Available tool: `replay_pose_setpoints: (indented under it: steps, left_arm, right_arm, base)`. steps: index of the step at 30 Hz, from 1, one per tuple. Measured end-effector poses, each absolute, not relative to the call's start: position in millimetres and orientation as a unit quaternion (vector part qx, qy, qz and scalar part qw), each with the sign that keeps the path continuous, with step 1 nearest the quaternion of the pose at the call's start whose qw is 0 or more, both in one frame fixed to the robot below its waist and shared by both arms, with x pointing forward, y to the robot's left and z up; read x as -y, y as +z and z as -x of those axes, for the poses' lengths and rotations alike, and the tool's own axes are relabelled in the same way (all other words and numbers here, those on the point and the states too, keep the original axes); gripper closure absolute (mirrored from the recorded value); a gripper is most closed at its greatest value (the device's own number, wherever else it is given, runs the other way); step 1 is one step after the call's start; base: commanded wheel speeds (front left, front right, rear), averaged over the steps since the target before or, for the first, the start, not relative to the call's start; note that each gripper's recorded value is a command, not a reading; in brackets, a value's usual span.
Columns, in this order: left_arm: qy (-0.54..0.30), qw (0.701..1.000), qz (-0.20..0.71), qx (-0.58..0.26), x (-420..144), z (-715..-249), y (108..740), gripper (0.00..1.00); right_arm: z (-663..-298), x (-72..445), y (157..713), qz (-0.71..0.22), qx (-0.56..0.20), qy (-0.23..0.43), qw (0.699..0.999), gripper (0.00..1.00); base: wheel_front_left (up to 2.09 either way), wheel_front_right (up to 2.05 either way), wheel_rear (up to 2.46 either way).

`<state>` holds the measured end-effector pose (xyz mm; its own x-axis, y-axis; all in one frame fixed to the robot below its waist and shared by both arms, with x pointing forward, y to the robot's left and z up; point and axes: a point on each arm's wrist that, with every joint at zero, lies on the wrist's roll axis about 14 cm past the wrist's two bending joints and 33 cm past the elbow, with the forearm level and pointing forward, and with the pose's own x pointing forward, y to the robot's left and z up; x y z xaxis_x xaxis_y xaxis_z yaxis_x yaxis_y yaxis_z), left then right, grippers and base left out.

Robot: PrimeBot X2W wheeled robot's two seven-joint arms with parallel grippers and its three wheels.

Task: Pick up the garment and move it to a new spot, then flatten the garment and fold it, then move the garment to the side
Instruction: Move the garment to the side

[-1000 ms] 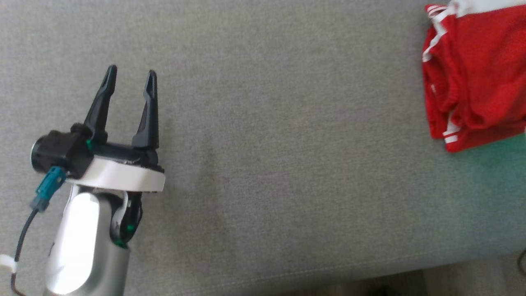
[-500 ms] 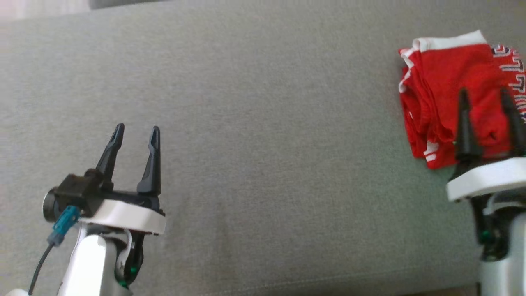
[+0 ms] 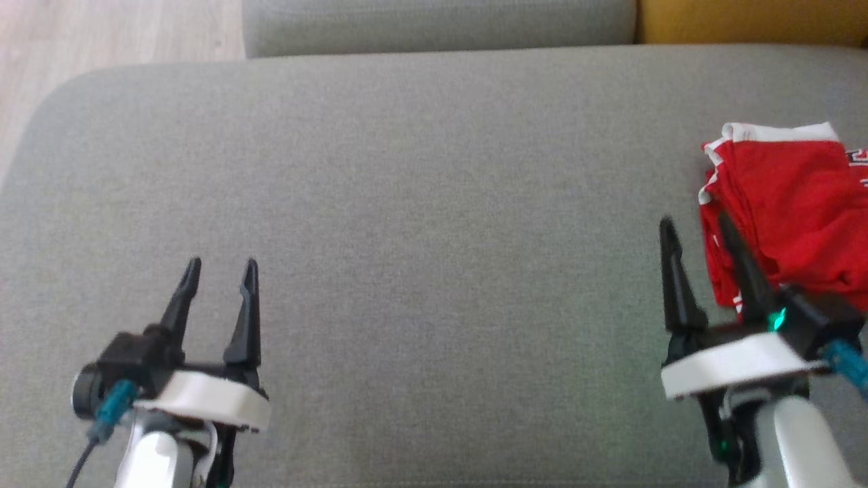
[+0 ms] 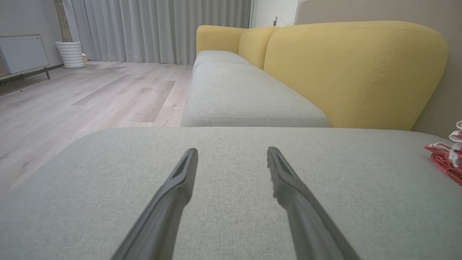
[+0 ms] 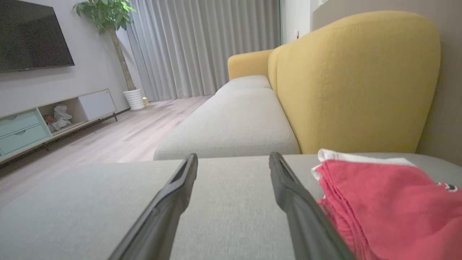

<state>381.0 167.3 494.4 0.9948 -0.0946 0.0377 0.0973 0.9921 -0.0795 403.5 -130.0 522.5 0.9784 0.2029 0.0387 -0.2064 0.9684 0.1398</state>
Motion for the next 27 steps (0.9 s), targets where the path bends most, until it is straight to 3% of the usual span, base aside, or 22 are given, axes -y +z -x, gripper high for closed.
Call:
replay_pose_setpoints:
  steps: [15, 27]
  left_arm:
    - [-0.040, 0.999, 0.013, -0.007, -175.9, -331.6, 480.2, 0.00]
    - [-0.042, 0.999, 0.010, -0.006, -173.0, -328.3, 482.8, 0.00]
  right_arm:
    - [-350.2, 138.1, 506.3, -0.064, -0.024, 0.092, 0.993, 0.00]
    - [-344.7, 143.3, 508.6, -0.063, -0.024, 0.085, 0.994, 0.00]
  base:
    - [0.00, 0.00, 0.00]
    - [0.00, 0.00, 0.00]
